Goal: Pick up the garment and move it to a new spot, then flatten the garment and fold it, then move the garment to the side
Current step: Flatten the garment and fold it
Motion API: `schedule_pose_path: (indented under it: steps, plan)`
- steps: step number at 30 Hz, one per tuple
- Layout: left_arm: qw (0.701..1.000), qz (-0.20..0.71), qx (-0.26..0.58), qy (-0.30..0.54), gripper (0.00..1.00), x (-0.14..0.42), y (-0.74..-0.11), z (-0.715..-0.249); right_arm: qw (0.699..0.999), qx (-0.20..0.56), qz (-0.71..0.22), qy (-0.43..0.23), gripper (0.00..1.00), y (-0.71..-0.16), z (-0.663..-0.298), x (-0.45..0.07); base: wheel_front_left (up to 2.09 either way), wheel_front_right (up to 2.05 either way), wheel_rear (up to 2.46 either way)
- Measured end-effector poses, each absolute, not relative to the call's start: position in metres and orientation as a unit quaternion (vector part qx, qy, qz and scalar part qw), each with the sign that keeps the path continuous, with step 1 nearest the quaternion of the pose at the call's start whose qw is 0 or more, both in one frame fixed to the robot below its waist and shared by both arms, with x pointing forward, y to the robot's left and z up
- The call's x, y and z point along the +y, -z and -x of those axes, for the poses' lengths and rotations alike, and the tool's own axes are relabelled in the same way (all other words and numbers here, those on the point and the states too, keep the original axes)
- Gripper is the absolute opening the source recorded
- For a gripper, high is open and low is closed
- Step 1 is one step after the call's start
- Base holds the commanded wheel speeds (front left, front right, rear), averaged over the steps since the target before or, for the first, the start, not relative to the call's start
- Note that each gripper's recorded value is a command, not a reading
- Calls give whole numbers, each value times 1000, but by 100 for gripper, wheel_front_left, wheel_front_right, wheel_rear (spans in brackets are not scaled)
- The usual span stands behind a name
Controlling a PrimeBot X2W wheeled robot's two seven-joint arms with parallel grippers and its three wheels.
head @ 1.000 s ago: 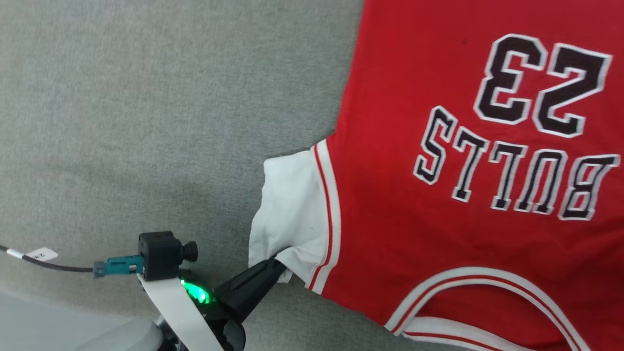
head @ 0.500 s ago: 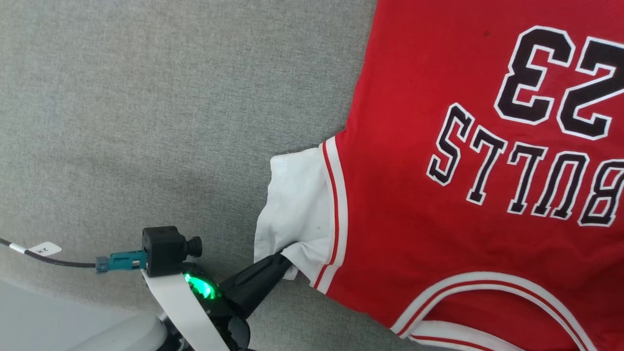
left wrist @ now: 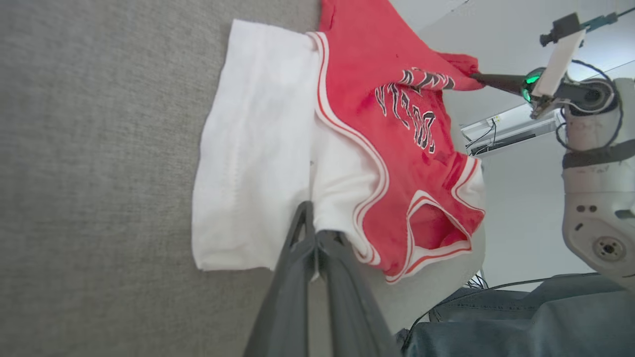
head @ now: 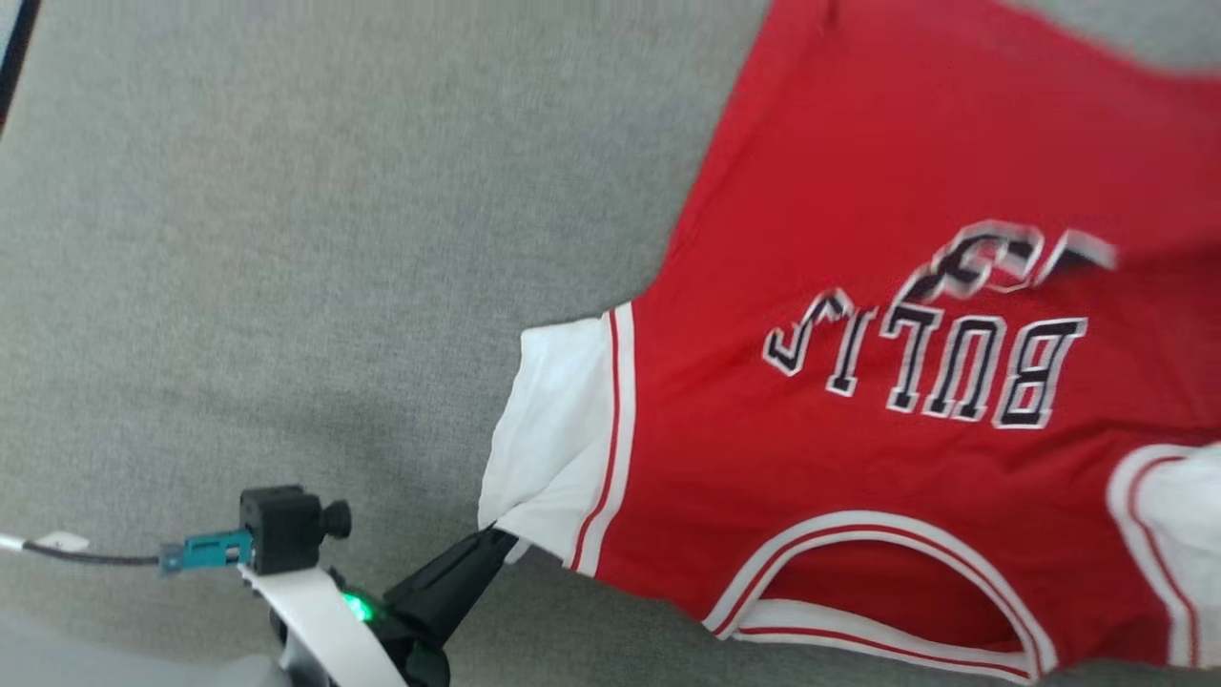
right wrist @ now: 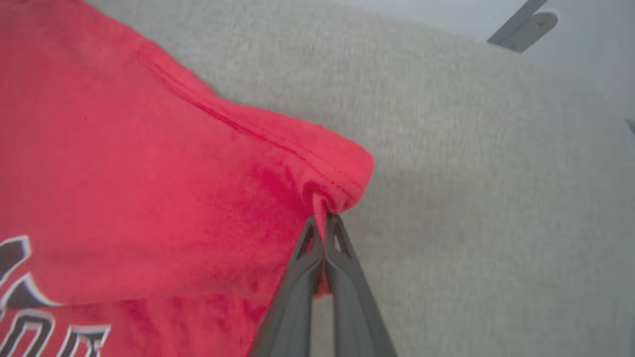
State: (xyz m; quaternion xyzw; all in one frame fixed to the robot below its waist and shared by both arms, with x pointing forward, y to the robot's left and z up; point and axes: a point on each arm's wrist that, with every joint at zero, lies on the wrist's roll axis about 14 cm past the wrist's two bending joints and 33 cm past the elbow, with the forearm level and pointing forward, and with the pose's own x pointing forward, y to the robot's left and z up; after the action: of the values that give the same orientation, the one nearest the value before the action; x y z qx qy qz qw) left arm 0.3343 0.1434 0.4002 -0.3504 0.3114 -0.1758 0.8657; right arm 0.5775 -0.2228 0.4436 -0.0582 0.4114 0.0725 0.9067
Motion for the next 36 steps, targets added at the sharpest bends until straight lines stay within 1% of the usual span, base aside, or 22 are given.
schedule_pose_path:
  steps: [5,7,11,15,16,21,22,24,25,26,27,31,34,36]
  plan:
    - [873,351,290,176,0,146,-413,-331,900,427,52,-74,0,-454,-510,-246,0,0,0]
    - [874,354,280,178,0,144,-417,-332,890,448,42,-77,0,-446,-475,-249,0,0,0]
    - [878,356,265,178,0,144,-422,-339,866,490,12,-98,0,-428,-404,-235,0,0,0]
    - [881,355,255,182,0,142,-424,-345,821,556,-16,-131,0,-404,-331,-208,0,0,0]
    - [882,354,251,183,0,141,-425,-348,802,577,-34,-151,0,-399,-303,-192,0,0,0]
    - [883,350,250,189,0,139,-424,-351,774,603,-58,-185,0,-392,-268,-162,0,0,0]
    - [882,349,251,191,0,138,-424,-352,772,604,-61,-189,0,-392,-266,-158,0,0,0]
    - [882,347,252,193,0,137,-423,-353,780,593,-62,-190,0,-392,-270,-156,0,0,0]
    - [883,345,252,195,0,137,-422,-354,786,586,-59,-186,9,-393,-274,-157,0,0,0]
    - [883,344,253,196,0,136,-422,-354,797,573,-59,-182,47,-396,-280,-159,0,0,0]
    - [883,344,253,196,0,136,-421,-355,811,555,-62,-174,100,-401,-290,-163,0,0,0]
    - [883,345,253,194,0,137,-421,-354,859,491,-45,-137,100,-432,-322,-191,0,0,0]
    - [883,347,252,193,0,137,-421,-353,885,449,-36,-118,100,-461,-345,-210,0,0,0]
    - [882,349,253,190,0,138,-420,-354,903,417,-18,-106,100,-479,-367,-221,0,0,0]
